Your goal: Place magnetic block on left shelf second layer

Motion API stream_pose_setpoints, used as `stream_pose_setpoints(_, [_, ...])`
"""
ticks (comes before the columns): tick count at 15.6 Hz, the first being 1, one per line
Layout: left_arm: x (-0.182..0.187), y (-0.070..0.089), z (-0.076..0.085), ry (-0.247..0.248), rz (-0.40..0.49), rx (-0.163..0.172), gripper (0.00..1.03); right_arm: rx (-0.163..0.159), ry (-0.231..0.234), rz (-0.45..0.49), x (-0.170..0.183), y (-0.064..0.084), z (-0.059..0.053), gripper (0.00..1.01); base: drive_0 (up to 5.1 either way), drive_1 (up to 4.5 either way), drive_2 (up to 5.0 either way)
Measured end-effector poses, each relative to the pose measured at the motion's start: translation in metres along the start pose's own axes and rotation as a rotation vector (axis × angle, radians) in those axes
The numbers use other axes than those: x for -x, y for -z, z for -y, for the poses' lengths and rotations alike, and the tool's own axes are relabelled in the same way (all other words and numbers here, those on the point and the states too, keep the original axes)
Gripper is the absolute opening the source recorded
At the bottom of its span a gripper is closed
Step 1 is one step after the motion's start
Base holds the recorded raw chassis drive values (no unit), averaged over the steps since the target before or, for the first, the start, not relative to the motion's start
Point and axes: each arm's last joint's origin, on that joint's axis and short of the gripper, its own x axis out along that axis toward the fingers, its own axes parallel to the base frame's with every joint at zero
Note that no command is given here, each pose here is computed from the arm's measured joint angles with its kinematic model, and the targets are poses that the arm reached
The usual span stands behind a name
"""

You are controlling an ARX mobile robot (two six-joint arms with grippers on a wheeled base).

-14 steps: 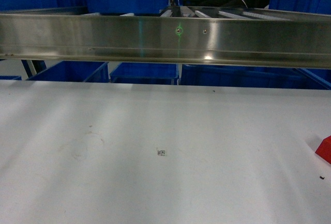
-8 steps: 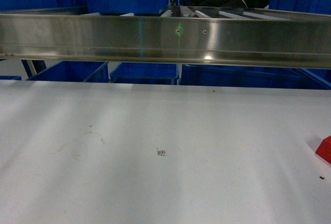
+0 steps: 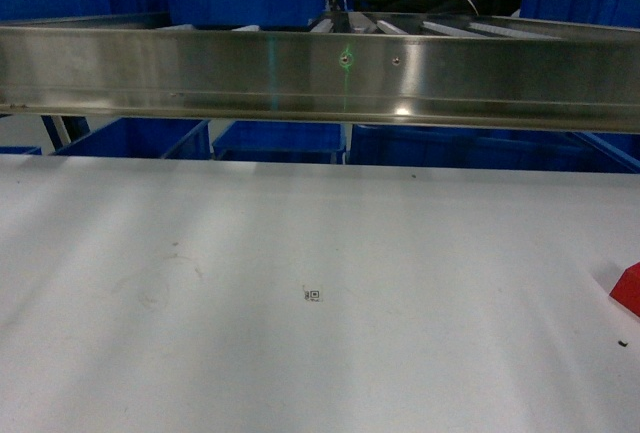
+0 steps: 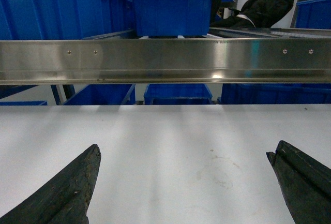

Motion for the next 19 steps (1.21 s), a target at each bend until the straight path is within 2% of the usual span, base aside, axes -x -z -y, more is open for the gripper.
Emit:
stream_pose_setpoints(11, [0.000, 0.000, 0.000, 0.000, 0.000, 0.000, 0.98, 0.000, 0.000, 0.000, 0.000, 0.000, 0.000, 0.98, 0.0, 0.00, 0.0])
stream_pose_setpoints(12, [0.000, 0.000, 0.000, 0.000, 0.001, 0.000, 0.98, -0.070, -0.012, -0.003, -0.032, -0.018, 0.010, 0.98, 0.0, 0.00, 0.0])
stream_pose_setpoints(13, [0.000, 0.000, 0.000, -0.001, 0.001, 0.000, 0.98, -0.114, -0.048, -0.079, -0.058, -0.024, 0.012, 0.98, 0.0, 0.00, 0.0])
stream_pose_setpoints(14, [0.000, 0.000, 0.000, 0.000, 0.000, 0.000, 0.98, -0.136, -0.113, -0.175, -0.084, -0.024, 0.013, 0.98, 0.0, 0.00, 0.0])
stream_pose_setpoints(15, [0.000, 0.000, 0.000, 0.000, 0.000, 0.000, 0.98, -0.148, -0.150, -0.254, -0.106, -0.016, 0.016, 0.98, 0.0, 0.00, 0.0])
stream_pose_setpoints(17, [0.000, 0.000, 0.000, 0.000, 0.000, 0.000, 0.98, -0.160, -0.115, -0.406, -0.154, 0.006, 0.028, 0.98, 0.0, 0.00, 0.0])
stream_pose_setpoints(19, [0.000, 0.000, 0.000, 0.000, 0.000, 0.000, 0.98, -0.150, -0.095, -0.474, -0.194, 0.024, 0.034, 0.98, 0.0, 0.00, 0.0])
